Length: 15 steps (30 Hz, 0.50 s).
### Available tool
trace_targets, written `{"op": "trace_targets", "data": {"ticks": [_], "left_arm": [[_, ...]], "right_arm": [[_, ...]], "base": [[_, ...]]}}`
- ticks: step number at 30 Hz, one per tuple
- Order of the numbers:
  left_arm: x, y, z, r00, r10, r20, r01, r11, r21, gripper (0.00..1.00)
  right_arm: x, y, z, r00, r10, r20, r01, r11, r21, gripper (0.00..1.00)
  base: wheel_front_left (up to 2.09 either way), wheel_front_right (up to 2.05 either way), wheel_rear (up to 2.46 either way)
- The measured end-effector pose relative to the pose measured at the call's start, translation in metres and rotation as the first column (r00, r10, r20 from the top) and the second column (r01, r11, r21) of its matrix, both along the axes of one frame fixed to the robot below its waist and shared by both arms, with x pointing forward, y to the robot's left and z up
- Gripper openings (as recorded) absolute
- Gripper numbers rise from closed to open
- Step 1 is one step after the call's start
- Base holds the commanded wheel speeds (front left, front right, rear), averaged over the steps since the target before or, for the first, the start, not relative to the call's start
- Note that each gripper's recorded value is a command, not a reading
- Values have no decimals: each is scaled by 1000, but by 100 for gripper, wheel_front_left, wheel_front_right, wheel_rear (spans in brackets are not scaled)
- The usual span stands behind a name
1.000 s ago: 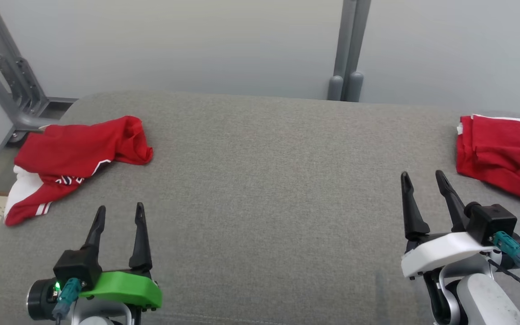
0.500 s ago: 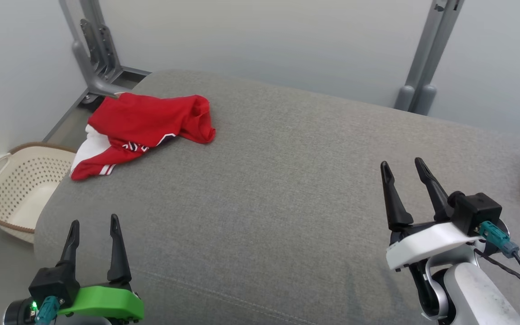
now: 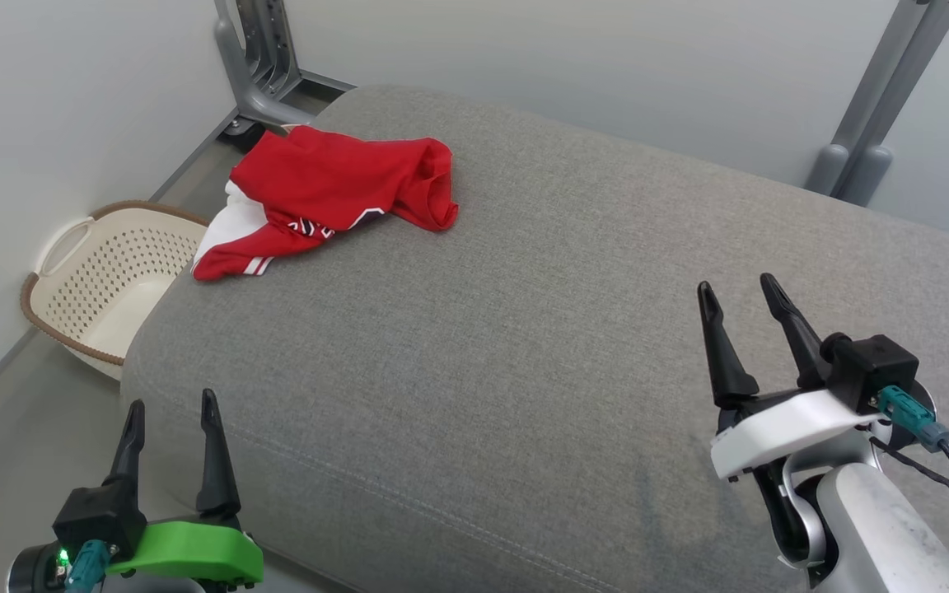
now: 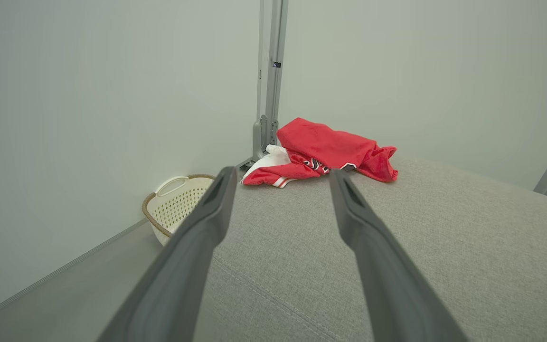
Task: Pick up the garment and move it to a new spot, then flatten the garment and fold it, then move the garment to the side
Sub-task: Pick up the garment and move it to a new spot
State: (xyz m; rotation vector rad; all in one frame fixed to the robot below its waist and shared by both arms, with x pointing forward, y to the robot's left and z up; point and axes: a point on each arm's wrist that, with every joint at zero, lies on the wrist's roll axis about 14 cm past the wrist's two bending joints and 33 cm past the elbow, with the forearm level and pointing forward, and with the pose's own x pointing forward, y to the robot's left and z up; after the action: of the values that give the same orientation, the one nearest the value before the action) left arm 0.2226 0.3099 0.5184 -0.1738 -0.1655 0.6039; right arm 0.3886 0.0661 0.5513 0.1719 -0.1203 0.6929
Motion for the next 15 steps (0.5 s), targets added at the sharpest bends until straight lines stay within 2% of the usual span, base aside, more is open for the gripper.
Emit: {"op": "trace_targets", "data": {"ticks": [6,11,15], "left_arm": [[13,-11,-2,999,-42,-21,42,999,-4,100],[44,-14,17,996,-89,-1,89,996,30,100],[71,-12,32,993,-116,17,115,993,40,100]], "right_arm": [[12,-11,-5,1000,-26,6,26,999,-43,100],[29,-18,-4,999,-35,40,39,994,-100,100],[53,-21,10,994,-38,102,51,990,-128,100]], "base": [[0,0,0],[0,0,0],[0,0,0]]}}
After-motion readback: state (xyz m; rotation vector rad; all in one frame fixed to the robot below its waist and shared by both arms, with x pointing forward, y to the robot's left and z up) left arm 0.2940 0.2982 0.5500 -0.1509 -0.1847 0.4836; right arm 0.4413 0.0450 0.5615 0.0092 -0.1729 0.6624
